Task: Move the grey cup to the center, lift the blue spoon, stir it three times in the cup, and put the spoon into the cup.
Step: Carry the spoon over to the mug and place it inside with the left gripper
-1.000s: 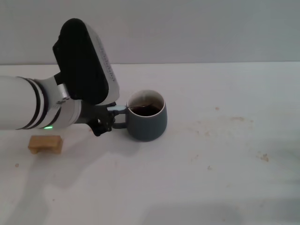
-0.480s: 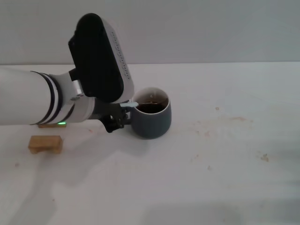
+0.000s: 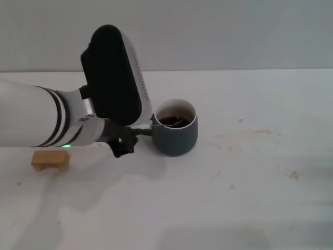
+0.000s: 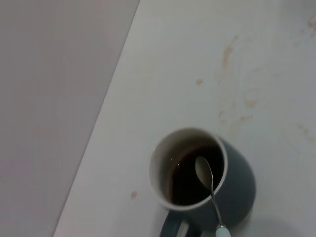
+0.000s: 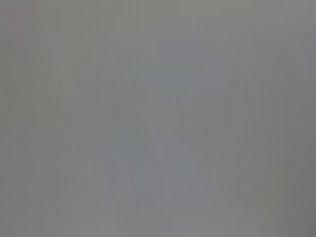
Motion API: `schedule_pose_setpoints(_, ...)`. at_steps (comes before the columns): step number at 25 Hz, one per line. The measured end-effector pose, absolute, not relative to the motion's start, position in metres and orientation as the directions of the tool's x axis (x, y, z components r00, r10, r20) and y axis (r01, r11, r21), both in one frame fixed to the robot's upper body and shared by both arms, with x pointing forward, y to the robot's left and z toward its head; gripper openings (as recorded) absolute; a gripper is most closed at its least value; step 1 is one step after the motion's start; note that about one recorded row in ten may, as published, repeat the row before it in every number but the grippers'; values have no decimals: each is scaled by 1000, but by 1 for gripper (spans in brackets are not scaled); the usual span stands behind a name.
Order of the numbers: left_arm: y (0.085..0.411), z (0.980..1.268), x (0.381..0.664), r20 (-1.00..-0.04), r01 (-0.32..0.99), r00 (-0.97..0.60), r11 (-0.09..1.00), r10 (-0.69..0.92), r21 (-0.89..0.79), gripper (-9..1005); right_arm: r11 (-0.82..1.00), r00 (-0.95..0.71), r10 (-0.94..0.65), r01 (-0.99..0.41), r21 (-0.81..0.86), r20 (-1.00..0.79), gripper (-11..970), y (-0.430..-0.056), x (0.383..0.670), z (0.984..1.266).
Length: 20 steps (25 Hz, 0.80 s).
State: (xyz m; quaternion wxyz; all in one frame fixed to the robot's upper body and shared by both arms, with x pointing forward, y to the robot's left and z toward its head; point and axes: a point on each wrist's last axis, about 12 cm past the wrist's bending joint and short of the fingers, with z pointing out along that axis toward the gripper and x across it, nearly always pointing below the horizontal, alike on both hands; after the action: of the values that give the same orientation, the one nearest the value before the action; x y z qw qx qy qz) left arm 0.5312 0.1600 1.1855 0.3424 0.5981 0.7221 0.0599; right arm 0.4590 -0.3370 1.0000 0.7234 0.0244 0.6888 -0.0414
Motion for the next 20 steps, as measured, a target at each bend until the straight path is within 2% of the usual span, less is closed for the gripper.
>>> schedule_pose_setpoints(20, 161, 1182, 541, -437, 796, -66, 311, 897, 519, 144, 996, 46, -26, 88, -22, -999, -2, -336, 458, 1000)
